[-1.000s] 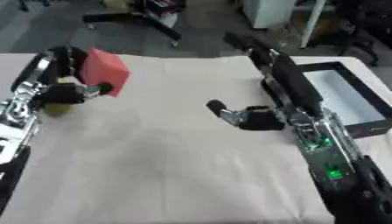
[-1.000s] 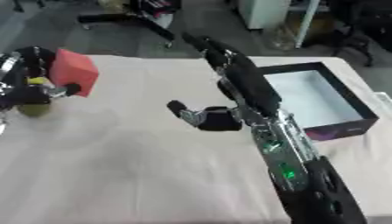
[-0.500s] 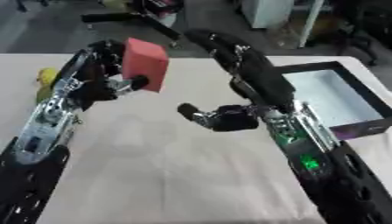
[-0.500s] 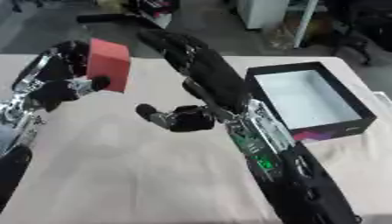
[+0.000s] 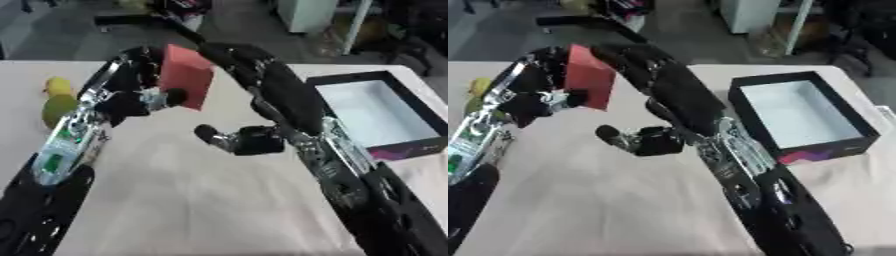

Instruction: Pick up the objects with one hand, pass them to the other hand, and then place them into the box on the other side of the table.

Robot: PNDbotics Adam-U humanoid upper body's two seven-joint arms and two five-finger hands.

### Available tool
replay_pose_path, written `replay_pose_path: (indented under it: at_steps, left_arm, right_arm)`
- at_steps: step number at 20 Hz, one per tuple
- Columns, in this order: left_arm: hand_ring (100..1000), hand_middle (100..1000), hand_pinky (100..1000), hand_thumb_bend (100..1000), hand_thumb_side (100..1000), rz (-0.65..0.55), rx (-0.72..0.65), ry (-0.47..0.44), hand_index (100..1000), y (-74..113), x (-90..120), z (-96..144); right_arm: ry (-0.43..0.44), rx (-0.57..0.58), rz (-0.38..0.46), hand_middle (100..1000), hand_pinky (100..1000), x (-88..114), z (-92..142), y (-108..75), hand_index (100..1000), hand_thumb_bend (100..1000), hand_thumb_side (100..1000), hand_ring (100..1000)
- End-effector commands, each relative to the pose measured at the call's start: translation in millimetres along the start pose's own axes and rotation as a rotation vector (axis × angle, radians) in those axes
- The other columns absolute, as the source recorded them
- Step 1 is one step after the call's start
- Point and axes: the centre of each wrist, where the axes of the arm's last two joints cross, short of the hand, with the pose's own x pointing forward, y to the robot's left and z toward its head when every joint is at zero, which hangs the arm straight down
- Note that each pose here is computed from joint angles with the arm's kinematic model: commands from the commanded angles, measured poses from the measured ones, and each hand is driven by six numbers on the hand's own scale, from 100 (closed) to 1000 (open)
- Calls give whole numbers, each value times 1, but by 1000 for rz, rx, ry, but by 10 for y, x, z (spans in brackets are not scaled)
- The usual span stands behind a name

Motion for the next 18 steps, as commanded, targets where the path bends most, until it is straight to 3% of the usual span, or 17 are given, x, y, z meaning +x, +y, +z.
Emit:
replay_pose_path:
  at_steps: [1,8,18]
  left_arm:
    - [493,443,502,744,105,-6,-54,-36,561,-52,120,-81]
    - [497,446,508,741,105,0,-120,-44,564,-125,156,-124]
    - [506,458,521,732,111,21,-189,-73,578,-167,219,-136]
  right_arm:
    - [-23,-31,35,878,845,15,-75,-52,1000,445,296,858]
    - [-30,-39,80,877,850,37,-89,-41,1000,425,271,858]
    - [-2,-18,188,858,830,56,-99,-42,1000,259,100,836]
